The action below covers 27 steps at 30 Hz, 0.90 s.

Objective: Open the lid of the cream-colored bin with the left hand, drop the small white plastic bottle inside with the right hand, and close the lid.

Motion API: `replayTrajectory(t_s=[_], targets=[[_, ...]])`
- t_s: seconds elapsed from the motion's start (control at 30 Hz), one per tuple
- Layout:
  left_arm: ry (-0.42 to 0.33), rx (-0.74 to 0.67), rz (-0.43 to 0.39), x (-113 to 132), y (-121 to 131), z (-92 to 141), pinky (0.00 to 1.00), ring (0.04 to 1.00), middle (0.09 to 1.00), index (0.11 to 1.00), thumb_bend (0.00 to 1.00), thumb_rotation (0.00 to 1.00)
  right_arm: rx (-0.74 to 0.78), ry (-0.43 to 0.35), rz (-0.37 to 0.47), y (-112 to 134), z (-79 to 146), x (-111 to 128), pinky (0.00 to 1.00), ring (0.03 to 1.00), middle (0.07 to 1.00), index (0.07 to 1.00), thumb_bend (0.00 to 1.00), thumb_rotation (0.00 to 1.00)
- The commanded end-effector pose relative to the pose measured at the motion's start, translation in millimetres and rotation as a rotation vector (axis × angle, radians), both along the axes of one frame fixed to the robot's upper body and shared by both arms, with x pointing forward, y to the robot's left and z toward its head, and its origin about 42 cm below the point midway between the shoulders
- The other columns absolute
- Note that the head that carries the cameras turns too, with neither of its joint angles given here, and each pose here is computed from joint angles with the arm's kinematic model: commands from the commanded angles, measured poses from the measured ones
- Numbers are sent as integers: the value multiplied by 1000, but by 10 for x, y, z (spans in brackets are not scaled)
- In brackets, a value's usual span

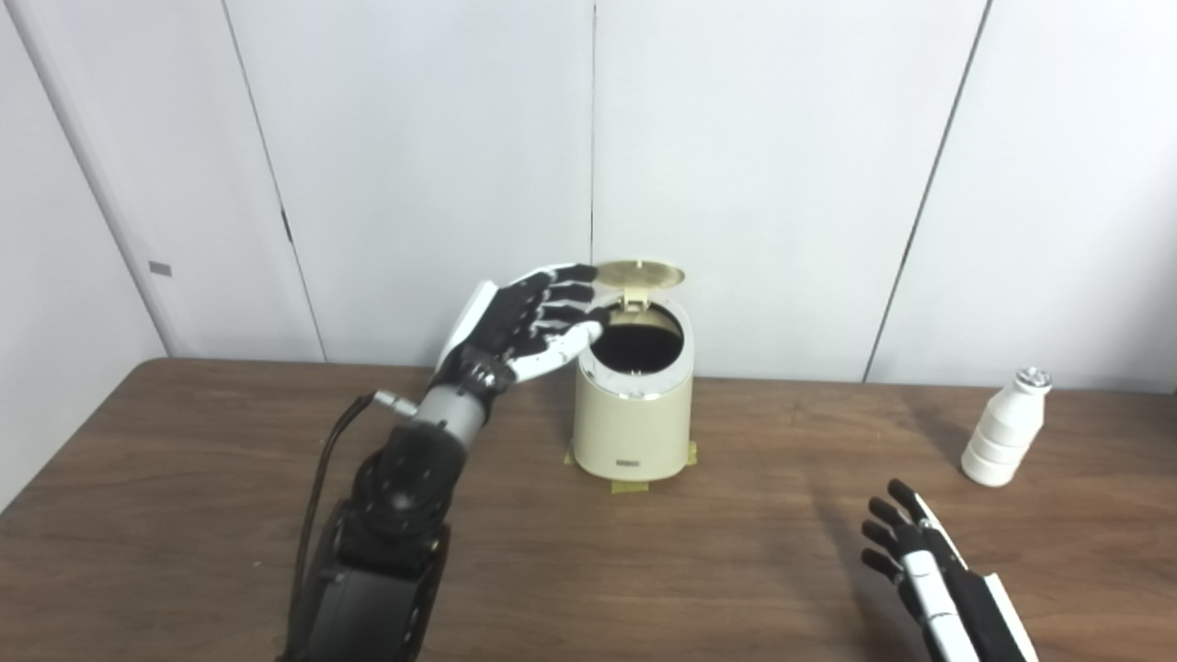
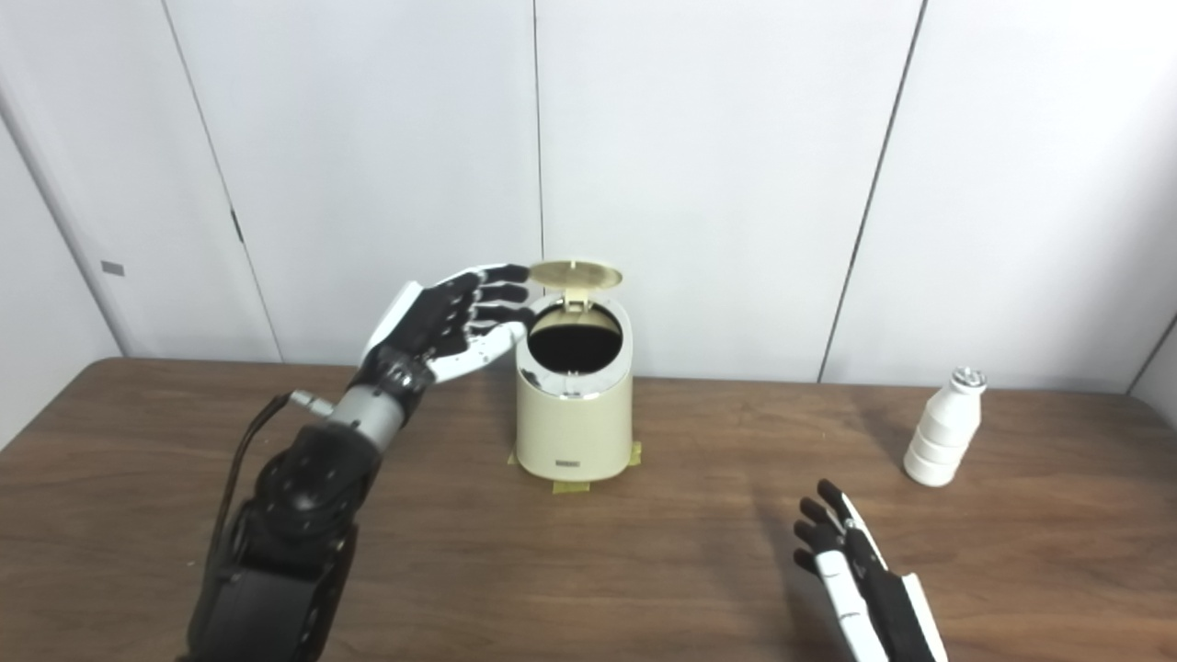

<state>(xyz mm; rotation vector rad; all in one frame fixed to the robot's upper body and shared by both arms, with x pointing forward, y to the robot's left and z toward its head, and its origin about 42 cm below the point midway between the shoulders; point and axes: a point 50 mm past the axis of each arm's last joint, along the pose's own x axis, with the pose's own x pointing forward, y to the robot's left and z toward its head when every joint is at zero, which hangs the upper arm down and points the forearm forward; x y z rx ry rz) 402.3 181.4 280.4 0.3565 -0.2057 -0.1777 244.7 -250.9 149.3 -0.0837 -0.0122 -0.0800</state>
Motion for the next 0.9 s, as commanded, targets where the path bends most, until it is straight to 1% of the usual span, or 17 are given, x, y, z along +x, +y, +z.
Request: replayTrajectory(t_s=[0.0, 0.07, 0.13, 0.17, 0.23, 0.3, 0.33, 0.37, 0.43, 0.47, 0.57, 0.67, 0.7, 0.73, 0.87], targets=[[-74, -44, -9, -104, -3, 153, 706, 765, 799, 862, 434, 451, -13, -80, -9, 4, 184, 23, 807, 868, 895, 919, 503, 673], [-57, -73, -2, -230, 40, 70, 721, 766, 802, 870, 430, 489, -24, -82, -17, -32, 208, 22, 803, 875, 898, 917, 527, 585], [-43, -88, 1, -348, 82, -27, 719, 757, 799, 873, 446, 464, -48, -90, -24, -94, 238, 40, 777, 865, 891, 908, 561, 525], [-37, -89, 4, -396, 99, -74, 711, 753, 800, 877, 463, 451, -64, -97, -23, -127, 247, 52, 743, 852, 886, 904, 585, 501], [-25, -76, 17, -503, 133, -177, 693, 744, 800, 875, 505, 445, -93, -114, -21, -211, 254, 74, 717, 849, 887, 906, 620, 468], [-11, -68, 28, -606, 154, -254, 697, 759, 805, 873, 525, 422, -124, -129, -24, -285, 260, 92, 703, 841, 882, 903, 654, 412], [-2, -74, 39, -661, 164, -292, 723, 775, 811, 875, 530, 392, -144, -134, -27, -326, 263, 101, 714, 843, 881, 903, 663, 388], [5, -79, 48, -710, 178, -328, 748, 791, 816, 875, 549, 369, -157, -139, -28, -362, 268, 109, 752, 850, 881, 904, 681, 369], [19, -86, 67, -789, 218, -397, 765, 804, 824, 877, 560, 357, -187, -147, -40, -437, 276, 120, 806, 863, 884, 906, 694, 333], [27, -90, 75, -817, 242, -429, 770, 810, 833, 880, 567, 354, -201, -146, -55, -469, 282, 121, 817, 862, 882, 906, 710, 318], [49, -76, 99, -871, 319, -510, 752, 806, 832, 876, 592, 349, -229, -137, -98, -512, 356, 115, 778, 834, 867, 893, 774, 358], [58, -68, 111, -902, 391, -561, 753, 800, 837, 882, 611, 334, -244, -158, -123, -517, 464, 109, 698, 789, 842, 868, 806, 352], [62, -67, 114, -910, 417, -573, 753, 799, 837, 882, 613, 330, -245, -166, -127, -535, 499, 104, 688, 782, 838, 863, 810, 352], [67, -66, 117, -916, 440, -584, 756, 796, 840, 888, 627, 312, -247, -170, -132, -554, 527, 99, 669, 779, 840, 860, 791, 328], [71, -46, 118, -918, 496, -616, 756, 796, 842, 893, 646, 299, -271, -177, -153, -644, 588, 87, 673, 789, 857, 874, 774, 319]])
